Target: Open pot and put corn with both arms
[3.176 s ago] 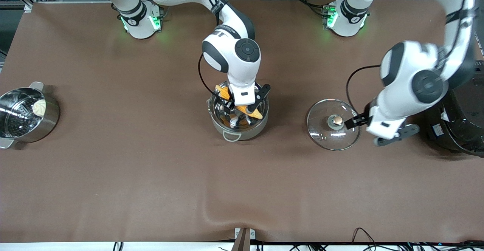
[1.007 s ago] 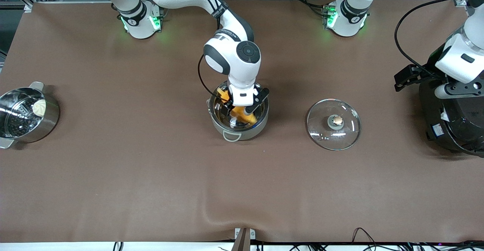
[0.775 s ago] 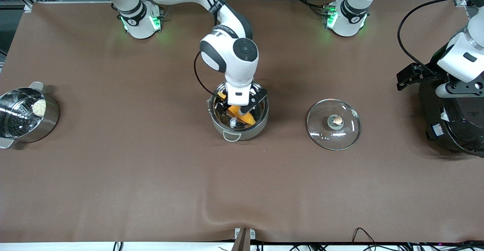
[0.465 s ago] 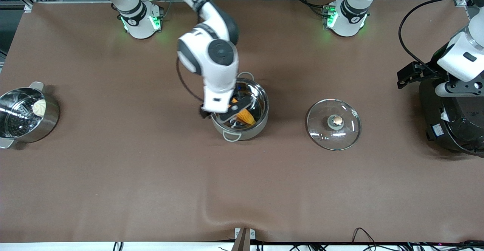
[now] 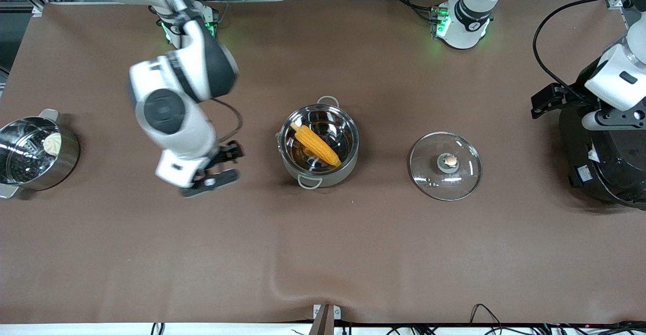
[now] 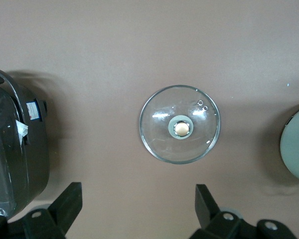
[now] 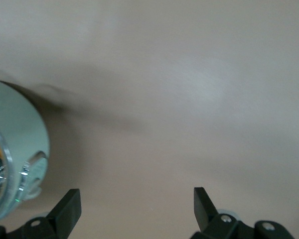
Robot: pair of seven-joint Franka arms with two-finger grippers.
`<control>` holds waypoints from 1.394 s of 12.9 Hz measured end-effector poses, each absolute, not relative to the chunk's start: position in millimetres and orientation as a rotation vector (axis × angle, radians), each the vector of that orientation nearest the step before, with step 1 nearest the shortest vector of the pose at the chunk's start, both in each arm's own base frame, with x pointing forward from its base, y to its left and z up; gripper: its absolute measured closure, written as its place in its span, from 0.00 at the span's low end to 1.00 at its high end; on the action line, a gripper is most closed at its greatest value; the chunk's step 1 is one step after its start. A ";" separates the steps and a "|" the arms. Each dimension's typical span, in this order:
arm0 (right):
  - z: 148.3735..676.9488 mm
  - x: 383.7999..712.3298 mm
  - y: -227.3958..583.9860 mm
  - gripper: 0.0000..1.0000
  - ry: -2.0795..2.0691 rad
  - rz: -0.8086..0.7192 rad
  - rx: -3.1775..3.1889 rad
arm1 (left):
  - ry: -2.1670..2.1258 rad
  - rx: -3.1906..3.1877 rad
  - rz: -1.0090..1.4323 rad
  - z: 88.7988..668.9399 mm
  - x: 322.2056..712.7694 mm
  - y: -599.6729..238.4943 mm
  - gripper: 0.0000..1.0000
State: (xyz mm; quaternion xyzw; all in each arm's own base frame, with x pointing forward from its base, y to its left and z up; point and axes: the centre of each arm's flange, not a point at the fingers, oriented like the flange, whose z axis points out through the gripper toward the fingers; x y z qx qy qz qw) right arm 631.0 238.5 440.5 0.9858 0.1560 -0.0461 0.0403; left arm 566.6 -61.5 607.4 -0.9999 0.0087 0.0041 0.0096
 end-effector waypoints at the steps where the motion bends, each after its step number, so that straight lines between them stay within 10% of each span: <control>1: 450.6 631.5 216.9 0.00 0.425 -0.152 3.049 | 0.027 -3.122 0.016 606.2 567.1 -61.5 0.00; 18: 632.0 542.7 -44.3 0.00 -0.016 -0.057 3.159 | 0.028 -3.125 -0.029 619.6 568.5 -62.0 0.00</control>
